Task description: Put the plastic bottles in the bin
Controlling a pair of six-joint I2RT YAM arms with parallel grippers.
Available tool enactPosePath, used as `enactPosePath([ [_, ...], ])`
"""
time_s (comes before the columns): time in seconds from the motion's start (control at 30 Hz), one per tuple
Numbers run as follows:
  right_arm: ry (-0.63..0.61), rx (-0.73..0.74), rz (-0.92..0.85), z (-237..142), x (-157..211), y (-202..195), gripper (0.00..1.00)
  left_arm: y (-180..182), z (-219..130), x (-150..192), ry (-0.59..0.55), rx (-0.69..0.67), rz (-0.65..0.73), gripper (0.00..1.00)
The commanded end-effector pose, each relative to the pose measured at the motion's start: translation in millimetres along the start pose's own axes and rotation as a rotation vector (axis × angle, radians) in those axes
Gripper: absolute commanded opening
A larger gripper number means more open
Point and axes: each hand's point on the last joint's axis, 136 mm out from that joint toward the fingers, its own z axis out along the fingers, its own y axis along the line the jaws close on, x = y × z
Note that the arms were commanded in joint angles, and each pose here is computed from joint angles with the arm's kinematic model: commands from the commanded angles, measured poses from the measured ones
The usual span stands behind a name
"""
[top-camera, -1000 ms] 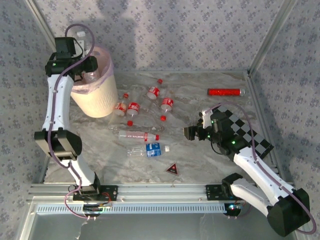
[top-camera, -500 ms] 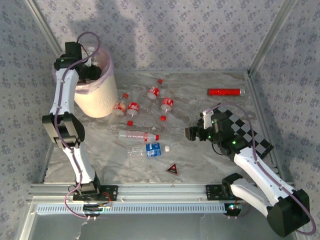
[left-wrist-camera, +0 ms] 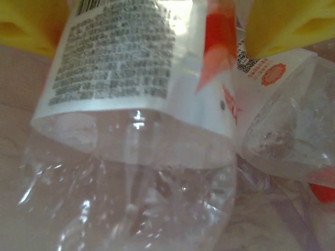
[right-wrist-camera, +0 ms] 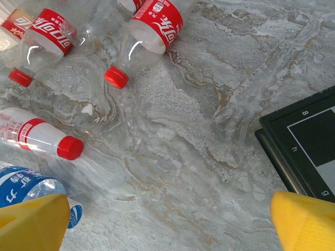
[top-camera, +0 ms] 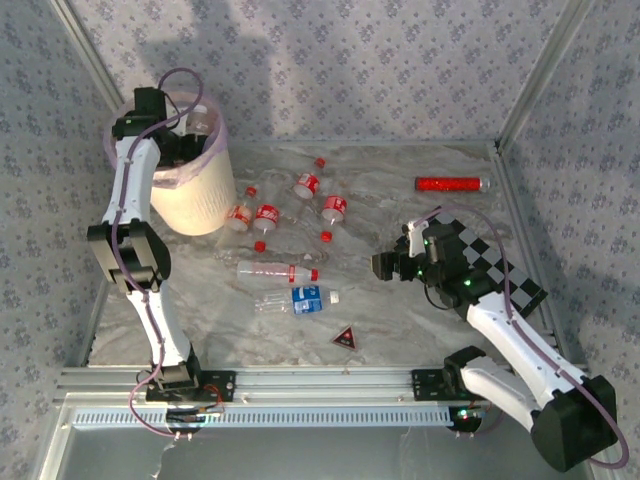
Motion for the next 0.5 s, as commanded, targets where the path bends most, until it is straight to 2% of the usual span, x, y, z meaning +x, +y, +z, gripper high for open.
enactPosePath([
  [0.0, 0.019, 0.018, 0.037, 1.0, 5.2, -5.7, 1.0, -4.6, -16.1, -10.5, -0.03, 0.029, 0.001, 0.91],
  [0.07, 0.017, 0.013, 0.059, 0.1, 3.6, -5.7, 1.0, -6.6, -25.7, -15.3, -0.051, 0.03, 0.005, 0.95],
  [0.33, 0.04, 0.031, 0.194, 5.1, 0.7, -12.8, 1.0, -13.6, -80.3, -29.9, -0.143, -0.002, 0.053, 0.96],
  [0.47, 0.103, 0.058, 0.276, 19.8, 6.3, -18.0, 0.93, -21.3, -123.1, -34.0, -0.221, -0.012, 0.078, 0.97],
])
